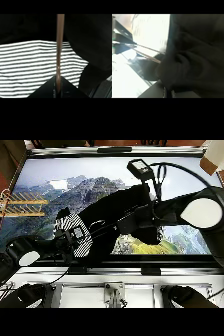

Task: Fold the shirts.

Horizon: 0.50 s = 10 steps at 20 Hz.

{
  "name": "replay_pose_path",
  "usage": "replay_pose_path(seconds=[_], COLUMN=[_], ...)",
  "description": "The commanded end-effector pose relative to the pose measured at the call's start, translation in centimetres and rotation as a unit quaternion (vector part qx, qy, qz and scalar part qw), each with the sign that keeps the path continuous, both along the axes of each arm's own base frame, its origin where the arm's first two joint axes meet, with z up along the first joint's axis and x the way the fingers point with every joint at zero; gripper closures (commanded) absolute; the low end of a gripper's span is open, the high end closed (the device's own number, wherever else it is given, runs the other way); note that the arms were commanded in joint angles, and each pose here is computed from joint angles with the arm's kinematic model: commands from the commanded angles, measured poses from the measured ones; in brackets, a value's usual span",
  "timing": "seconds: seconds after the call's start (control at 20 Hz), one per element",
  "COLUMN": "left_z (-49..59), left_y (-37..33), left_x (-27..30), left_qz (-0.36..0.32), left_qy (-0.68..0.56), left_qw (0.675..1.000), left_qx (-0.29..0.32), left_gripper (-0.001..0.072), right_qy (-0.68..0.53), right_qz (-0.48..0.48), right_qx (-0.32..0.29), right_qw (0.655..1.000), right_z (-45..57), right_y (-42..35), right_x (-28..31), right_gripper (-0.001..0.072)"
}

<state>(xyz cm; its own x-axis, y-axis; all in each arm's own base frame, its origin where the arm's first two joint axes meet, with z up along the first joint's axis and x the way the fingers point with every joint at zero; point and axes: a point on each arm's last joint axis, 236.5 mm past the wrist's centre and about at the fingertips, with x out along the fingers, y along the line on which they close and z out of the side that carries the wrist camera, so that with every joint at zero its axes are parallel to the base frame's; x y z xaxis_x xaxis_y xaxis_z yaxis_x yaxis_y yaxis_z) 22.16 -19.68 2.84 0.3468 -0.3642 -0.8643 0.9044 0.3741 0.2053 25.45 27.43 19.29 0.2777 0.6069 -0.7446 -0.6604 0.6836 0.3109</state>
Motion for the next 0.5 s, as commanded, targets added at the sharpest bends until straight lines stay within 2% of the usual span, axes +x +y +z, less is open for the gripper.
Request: replay_pose_path(seconds=[0.0,0.25,0.3,0.35,0.4,0.45], left_z=[-0.8,-0.9,-0.8,-0.8,-0.7,-0.7], left_y=[-0.2,-0.8,-0.9,-1.0,-1.1,-1.2], left_x=[0.4,0.7,0.7,0.6,0.5,0.4], left_qz=[-0.025,-0.026,-0.025,-0.025,-0.025,-0.025], left_qy=[0.003,0.002,0.004,0.006,0.008,0.009], left_qw=[0.999,1.000,1.000,1.000,1.000,1.000], left_qx=[0.019,0.008,0.005,0.003,-0.001,-0.003], left_gripper=[0.0663,0.0663,0.0663,0.0663,0.0663,0.0663], right_qy=[0.000,0.003,0.001,0.006,0.013,0.014], right_qz=[0.027,0.026,0.023,0.017,0.016,0.018], right_qx=[0.018,0.012,0.009,0.009,0.008,0.005], right_qw=[0.999,1.000,1.000,1.000,1.000,1.000], right_z=[-0.3,-0.7,-0.8,-0.9,-0.9,-0.8], right_y=[2.6,3.2,3.0,3.0,2.9,2.6], right_x=[-0.5,-0.7,-0.5,-0.5,-0.8,-1.2], right_gripper=[0.0643,0.0640,0.0517,0.0228,0.0163,0.0163])
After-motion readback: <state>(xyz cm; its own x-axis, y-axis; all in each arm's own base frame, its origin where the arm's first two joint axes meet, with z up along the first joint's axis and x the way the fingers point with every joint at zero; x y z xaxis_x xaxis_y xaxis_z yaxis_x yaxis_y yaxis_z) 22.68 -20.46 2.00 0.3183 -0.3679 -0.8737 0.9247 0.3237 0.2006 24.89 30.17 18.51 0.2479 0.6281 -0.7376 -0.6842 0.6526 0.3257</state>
